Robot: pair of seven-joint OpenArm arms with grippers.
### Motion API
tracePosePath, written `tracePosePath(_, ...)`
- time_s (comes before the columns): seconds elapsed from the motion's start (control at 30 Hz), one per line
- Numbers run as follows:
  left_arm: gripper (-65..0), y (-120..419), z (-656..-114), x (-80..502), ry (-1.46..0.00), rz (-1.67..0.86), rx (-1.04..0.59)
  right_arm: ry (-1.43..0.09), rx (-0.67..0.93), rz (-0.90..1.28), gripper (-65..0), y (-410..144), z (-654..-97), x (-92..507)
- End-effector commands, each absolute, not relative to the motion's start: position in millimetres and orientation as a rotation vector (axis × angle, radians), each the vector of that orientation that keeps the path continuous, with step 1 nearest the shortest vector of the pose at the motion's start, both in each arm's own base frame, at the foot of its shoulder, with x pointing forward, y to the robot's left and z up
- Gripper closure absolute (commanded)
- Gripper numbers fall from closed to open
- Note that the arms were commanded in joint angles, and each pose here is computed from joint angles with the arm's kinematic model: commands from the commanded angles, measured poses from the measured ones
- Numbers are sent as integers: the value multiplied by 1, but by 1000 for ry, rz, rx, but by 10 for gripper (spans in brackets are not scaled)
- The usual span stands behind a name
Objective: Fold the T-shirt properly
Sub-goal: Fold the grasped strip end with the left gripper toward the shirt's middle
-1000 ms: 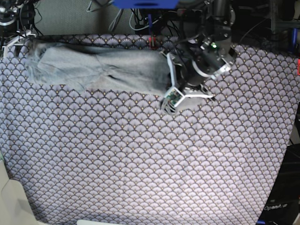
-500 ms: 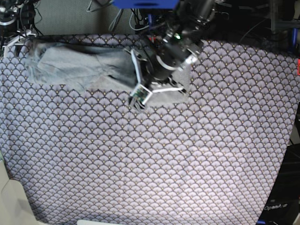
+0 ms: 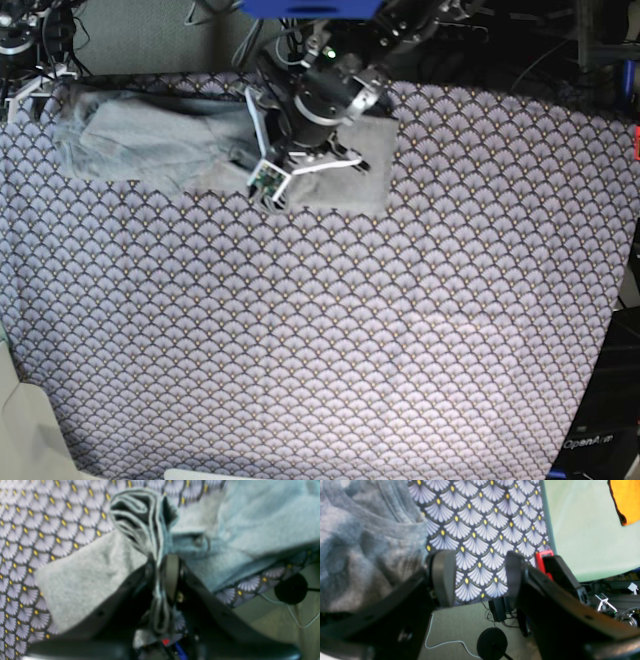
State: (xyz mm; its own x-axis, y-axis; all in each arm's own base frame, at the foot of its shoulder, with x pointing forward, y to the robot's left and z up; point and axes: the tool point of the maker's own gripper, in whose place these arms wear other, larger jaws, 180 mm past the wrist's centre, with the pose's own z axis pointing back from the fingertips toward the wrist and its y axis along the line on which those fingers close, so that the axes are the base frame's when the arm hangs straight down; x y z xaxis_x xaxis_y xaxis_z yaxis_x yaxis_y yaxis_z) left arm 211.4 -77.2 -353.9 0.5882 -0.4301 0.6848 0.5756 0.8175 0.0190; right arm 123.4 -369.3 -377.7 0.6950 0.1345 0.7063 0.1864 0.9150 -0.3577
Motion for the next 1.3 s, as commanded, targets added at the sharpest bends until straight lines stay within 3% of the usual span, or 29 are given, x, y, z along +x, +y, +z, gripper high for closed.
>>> tracePosePath(0.0,0,-86,-342,216,-784,-599,-240,-847,-453,-20,-325,-375,-365,127)
tracePosePath(1.2,0,-95,-339,221,-794,-608,-251,-846,-452,-20,-325,-375,-365,127)
tracePosePath(1.27,-38,-96,-338,221,-798,-605,-255,-846,-452,-20,-325,-375,-365,127)
